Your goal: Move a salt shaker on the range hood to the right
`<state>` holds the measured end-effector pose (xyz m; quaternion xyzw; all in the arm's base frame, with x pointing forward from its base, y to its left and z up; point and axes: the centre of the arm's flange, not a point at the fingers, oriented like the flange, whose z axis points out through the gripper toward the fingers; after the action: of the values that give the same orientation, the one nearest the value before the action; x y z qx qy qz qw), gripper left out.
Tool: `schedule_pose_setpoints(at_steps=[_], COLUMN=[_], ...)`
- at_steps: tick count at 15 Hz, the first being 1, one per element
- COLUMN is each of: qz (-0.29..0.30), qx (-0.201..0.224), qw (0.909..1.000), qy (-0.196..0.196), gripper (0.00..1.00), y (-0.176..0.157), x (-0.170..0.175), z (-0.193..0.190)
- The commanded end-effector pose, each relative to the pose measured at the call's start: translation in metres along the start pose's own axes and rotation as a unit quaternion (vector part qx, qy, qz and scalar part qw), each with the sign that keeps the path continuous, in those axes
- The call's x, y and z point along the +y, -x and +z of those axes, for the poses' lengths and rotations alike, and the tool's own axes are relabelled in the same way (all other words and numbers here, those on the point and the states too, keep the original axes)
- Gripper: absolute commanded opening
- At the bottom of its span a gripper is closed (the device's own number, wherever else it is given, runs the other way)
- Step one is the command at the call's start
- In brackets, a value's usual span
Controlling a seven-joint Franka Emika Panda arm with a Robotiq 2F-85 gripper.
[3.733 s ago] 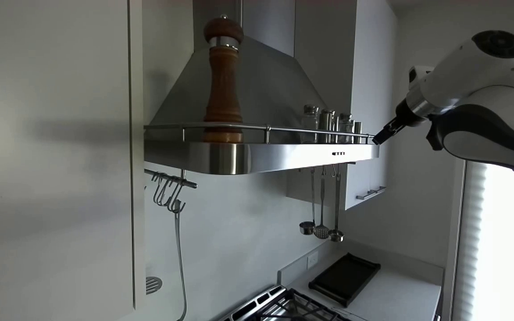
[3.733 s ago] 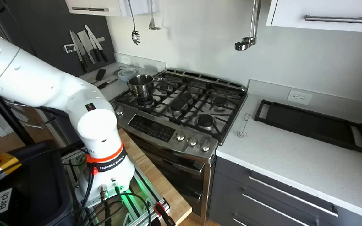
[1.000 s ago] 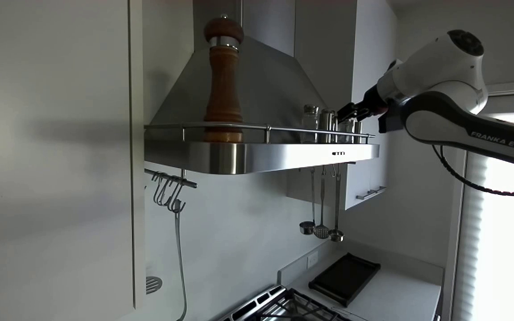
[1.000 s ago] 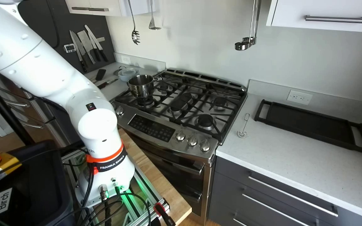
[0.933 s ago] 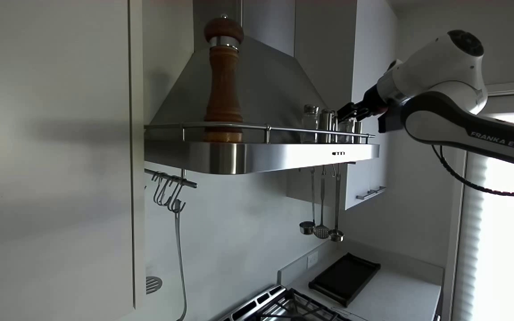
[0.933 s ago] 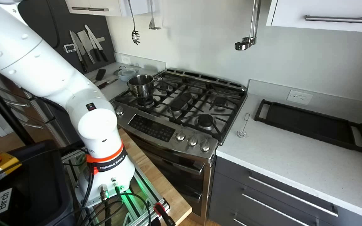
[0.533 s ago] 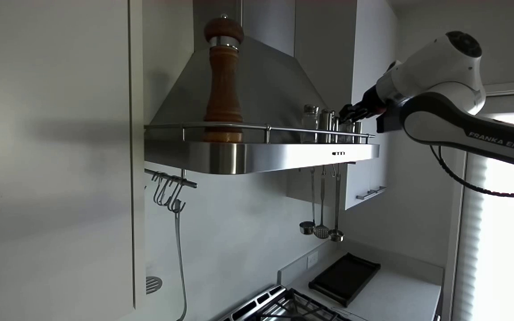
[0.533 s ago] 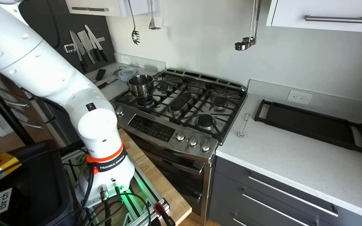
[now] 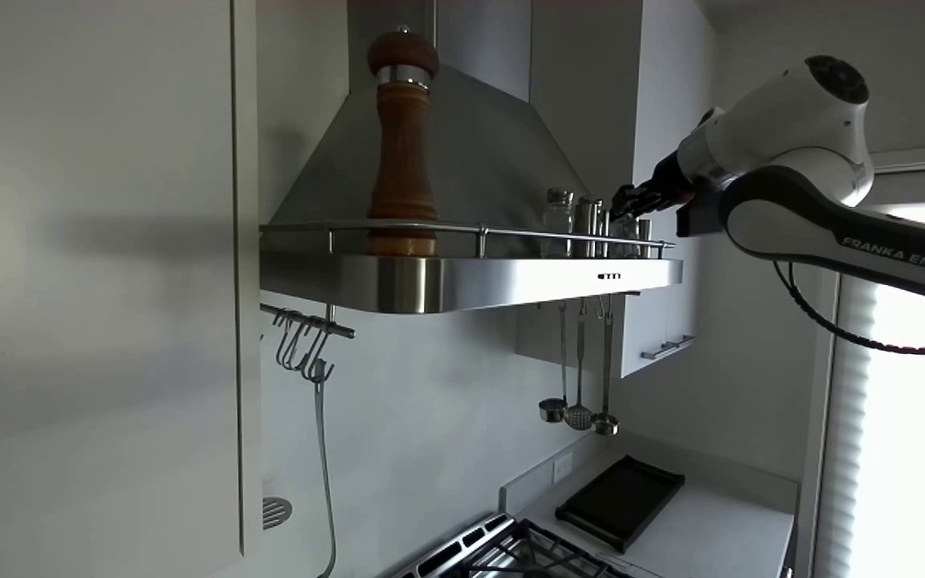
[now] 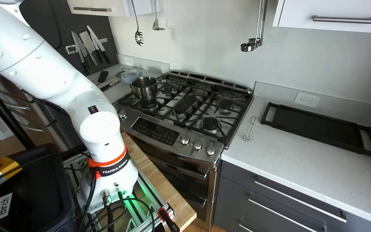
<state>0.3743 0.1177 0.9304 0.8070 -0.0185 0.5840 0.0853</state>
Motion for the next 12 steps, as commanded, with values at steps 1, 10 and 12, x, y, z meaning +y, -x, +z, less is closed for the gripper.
schedule_pose_setpoints(at_steps=[1, 10, 12], qz=[0.014, 0.040, 0.040], qx=[0.009, 0.020, 0.022], qw=[0.9999, 0.9990, 0.9989], qy=[-0.003, -0.007, -0.009], gripper=[0.15, 0.15, 0.15], y=[-0.006, -0.016, -0.020], x=[0.007, 0.012, 0.011], z=[-0.001, -0.005, -0.009])
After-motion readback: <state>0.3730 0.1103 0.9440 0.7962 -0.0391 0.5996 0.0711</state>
